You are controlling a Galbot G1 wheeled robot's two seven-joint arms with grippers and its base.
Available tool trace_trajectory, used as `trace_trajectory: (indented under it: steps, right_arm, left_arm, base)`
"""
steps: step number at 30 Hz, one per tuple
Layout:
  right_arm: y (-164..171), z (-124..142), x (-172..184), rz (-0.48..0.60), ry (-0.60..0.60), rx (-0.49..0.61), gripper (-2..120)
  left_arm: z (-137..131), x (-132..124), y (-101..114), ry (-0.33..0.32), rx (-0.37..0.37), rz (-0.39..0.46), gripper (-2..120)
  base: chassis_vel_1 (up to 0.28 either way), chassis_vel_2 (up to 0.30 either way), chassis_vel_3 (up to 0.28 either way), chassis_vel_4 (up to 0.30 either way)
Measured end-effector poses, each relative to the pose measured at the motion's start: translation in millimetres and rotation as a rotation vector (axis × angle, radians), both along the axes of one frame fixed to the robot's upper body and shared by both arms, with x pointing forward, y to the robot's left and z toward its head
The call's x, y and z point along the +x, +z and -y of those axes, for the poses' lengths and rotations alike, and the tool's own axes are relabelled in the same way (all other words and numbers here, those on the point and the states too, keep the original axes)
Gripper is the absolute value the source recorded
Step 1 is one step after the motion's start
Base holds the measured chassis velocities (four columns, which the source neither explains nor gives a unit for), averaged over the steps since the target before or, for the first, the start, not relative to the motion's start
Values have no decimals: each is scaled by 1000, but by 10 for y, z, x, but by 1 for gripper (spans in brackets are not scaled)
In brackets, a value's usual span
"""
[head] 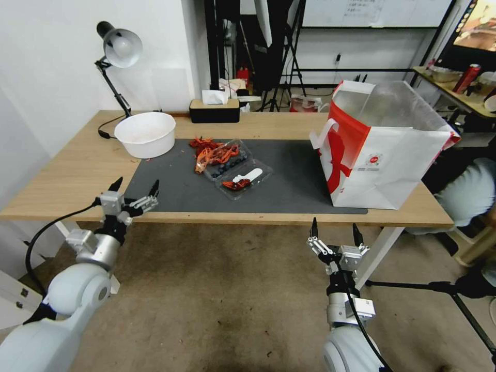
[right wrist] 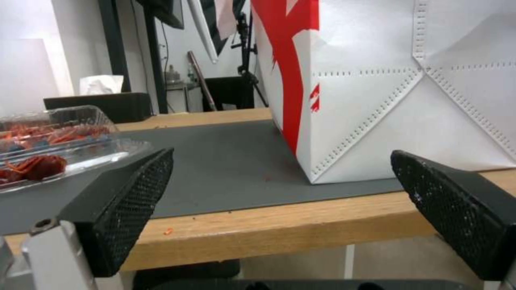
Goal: Pick up the trash from the table and place it into the takeout bag.
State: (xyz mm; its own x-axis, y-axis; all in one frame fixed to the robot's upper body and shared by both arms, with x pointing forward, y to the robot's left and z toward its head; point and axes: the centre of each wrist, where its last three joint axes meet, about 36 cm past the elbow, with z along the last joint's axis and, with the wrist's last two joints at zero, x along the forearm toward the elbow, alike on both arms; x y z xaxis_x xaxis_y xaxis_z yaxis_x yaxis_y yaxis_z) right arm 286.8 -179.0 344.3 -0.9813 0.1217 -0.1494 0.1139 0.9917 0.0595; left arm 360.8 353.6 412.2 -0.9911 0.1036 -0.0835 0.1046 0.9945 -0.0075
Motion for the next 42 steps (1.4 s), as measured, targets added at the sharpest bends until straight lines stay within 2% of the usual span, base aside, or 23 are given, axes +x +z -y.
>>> trace_trajectory:
  steps: [10,18,42]
  right_arm:
    - [-6,-4,24,0,9,-1,100]
    - [-14,-16,35,-2,18,-2,100]
    - [-37,-10,45,-8,45,-8,100]
  left_arm:
    - [12,-305,-283,19,-1,-15,100]
    - [-3,-451,-431,31,3,-22,100]
    - [18,-567,-547,39,14,-36,100]
  base:
    - [0,0,0,0]
    - [0,0,0,0]
    - [0,0,0,0]
